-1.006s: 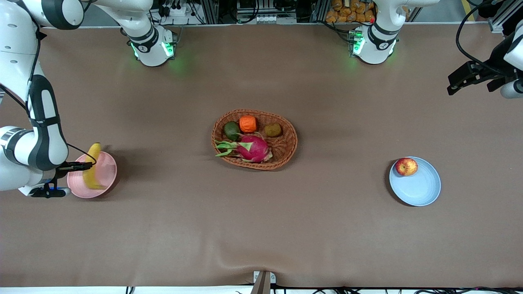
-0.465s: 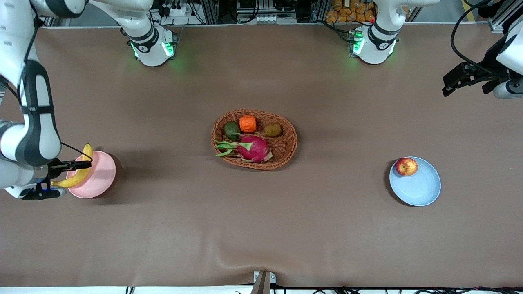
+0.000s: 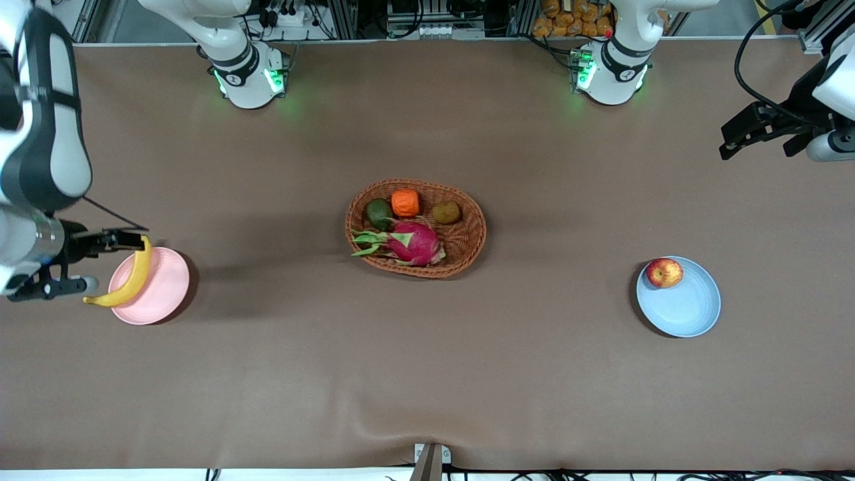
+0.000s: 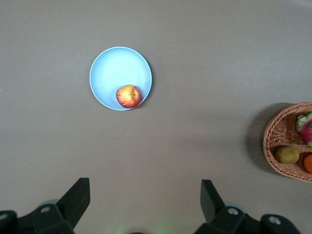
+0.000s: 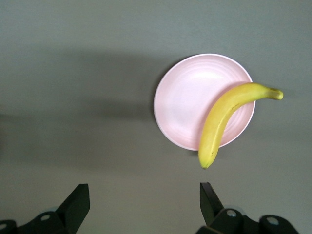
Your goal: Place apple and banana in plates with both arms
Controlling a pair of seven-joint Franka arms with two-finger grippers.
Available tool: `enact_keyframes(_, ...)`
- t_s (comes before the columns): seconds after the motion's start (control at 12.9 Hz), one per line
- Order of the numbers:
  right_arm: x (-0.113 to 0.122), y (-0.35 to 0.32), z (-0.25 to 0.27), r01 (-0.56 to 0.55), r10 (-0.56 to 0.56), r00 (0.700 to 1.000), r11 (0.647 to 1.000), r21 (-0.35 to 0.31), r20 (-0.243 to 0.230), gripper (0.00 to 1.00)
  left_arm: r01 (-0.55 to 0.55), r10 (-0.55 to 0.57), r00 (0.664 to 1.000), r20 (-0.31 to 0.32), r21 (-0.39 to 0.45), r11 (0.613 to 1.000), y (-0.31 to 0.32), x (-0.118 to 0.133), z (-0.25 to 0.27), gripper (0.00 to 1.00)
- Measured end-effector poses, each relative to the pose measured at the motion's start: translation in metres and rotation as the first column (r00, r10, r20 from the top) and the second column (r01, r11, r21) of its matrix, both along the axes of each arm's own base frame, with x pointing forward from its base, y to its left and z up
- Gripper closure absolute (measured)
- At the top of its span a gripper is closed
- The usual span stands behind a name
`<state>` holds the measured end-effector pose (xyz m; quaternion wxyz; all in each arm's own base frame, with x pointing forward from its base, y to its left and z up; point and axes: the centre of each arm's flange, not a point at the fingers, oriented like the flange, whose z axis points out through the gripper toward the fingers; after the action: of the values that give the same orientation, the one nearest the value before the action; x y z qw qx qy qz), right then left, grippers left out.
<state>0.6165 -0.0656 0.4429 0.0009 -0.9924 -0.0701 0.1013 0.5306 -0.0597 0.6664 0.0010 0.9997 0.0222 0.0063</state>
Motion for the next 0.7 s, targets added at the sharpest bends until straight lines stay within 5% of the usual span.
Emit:
enact_keyframes(0.39, -0.057, 0.030, 0.065, 0.007, -0.006, 0.996, 1.000, -0.001, 0.088, 0.00, 0.001, -0.001, 1.000, 0.015, -0.002, 1.000, -0.001, 0.002, 0.000, 0.00)
enact_keyframes(0.7, -0.075, 0.021, 0.111, 0.080, -0.079, 0.984, 0.997, -0.002, 0.158, 0.00, 0.015, -0.014, 1.000, 0.015, -0.002, 1.000, -0.009, 0.001, 0.000, 0.00)
